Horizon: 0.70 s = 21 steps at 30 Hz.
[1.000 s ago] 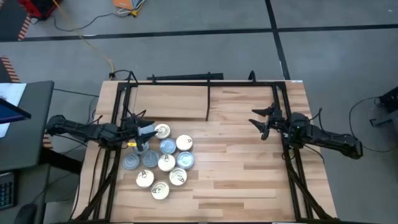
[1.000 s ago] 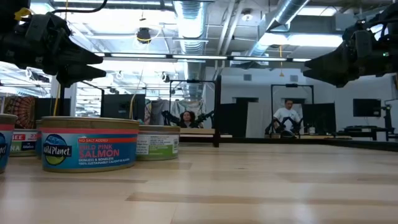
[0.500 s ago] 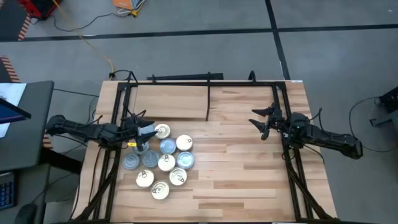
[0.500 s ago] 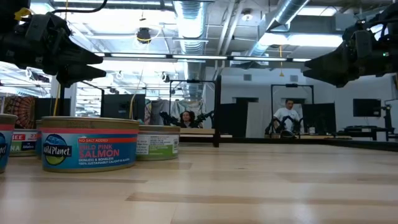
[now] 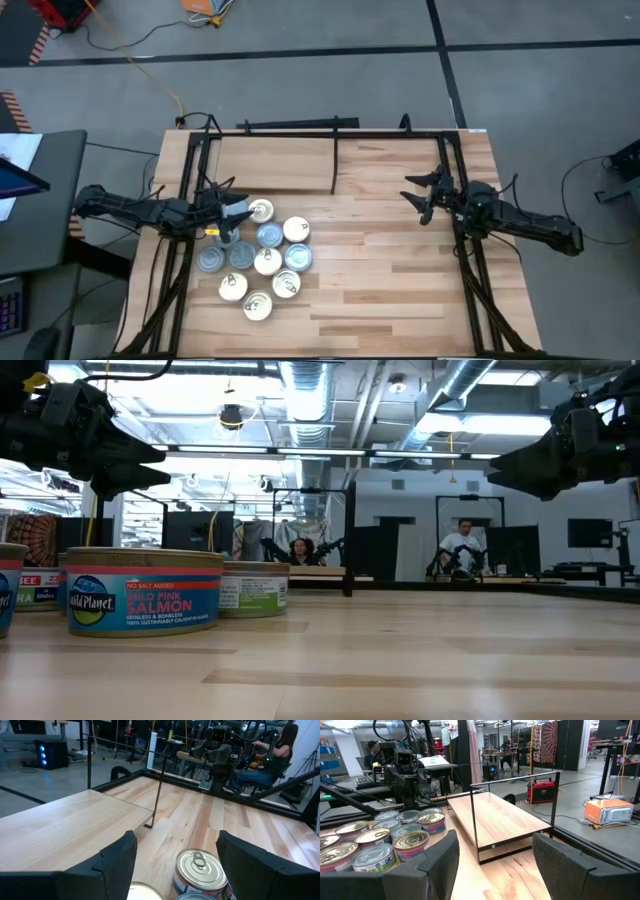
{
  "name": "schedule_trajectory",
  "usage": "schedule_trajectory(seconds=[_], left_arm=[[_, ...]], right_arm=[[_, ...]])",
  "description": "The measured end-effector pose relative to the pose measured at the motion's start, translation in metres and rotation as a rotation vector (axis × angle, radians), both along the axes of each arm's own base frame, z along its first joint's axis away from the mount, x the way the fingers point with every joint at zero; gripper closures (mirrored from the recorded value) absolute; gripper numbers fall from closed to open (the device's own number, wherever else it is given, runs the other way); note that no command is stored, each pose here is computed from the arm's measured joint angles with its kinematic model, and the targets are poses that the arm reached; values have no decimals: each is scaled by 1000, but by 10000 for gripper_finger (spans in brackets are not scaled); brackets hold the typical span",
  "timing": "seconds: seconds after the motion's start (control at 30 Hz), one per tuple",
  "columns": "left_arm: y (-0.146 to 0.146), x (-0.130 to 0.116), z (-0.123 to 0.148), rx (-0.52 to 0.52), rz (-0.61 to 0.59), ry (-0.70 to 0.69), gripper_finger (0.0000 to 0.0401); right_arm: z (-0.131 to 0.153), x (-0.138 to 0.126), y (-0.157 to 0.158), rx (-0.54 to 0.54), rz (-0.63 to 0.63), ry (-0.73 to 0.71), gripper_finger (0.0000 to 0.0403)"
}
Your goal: Stack canned seafood by type on shelf
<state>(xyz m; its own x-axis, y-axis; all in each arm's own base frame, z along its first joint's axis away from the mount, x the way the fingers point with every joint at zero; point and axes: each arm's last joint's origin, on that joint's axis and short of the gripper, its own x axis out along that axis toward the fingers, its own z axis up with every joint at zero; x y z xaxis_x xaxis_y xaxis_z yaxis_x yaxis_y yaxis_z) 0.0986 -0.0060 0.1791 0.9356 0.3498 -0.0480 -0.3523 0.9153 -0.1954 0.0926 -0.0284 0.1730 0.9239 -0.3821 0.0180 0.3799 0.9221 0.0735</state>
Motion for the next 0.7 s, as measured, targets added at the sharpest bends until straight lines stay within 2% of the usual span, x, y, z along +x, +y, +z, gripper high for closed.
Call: schedule_trajectory(seconds=[0.1, 0.2, 0.27, 0.4, 0.53, 0.7], left_arm=[[0, 0, 0, -58, 2, -26, 137], [-2, 1, 0, -252, -45, -88, 137], [-3, 1, 0, -331, -96, -104, 137], [-4, 1, 0, -330, -112, -101, 137], [-2, 1, 0, -321, -49, -108, 137], [-1, 0, 0, -338, -5, -124, 137]], right_arm=[[1, 0, 0, 11, 0, -11, 127], [3, 0, 0, 138, 6, -93, 127], [9, -1, 0, 135, 3, -153, 127], [19, -2, 0, 158, 11, -280, 127], [23, -3, 0, 227, 28, -350, 127], [22, -3, 0, 261, 36, -359, 127]])
